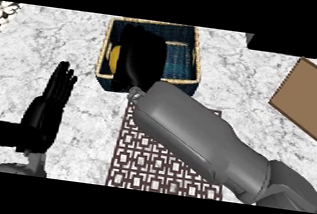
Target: Pick the lemon from the placemat and place it in the basket
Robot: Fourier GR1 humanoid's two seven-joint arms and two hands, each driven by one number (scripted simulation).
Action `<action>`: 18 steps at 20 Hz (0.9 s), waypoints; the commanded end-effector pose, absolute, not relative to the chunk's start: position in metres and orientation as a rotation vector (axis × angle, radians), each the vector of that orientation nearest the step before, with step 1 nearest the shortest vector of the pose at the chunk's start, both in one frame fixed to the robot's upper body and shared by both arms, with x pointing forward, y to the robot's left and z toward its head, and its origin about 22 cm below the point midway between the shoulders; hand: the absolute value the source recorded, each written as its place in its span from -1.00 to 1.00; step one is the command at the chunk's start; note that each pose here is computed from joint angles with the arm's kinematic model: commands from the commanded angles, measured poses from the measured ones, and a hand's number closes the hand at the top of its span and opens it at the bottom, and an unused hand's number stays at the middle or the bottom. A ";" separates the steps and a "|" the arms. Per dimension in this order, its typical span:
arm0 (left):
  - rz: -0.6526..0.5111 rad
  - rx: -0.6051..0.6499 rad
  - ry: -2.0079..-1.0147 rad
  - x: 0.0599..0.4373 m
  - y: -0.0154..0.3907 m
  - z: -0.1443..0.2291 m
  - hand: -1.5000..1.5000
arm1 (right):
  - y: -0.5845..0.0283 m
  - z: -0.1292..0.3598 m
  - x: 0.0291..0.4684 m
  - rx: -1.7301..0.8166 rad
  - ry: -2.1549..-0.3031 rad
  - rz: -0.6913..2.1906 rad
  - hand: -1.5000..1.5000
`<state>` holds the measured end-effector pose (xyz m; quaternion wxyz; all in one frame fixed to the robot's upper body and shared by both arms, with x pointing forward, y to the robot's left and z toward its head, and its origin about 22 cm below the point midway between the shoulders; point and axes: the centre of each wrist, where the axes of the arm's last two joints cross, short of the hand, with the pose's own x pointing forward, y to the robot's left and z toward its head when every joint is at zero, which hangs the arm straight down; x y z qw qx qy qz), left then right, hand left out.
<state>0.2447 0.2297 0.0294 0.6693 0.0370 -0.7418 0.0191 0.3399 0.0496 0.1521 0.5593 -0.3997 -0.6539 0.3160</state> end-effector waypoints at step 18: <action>0.037 0.083 -1.676 0.247 0.234 0.045 0.00 | 0.003 0.103 0.372 -0.887 -1.472 0.603 -1.00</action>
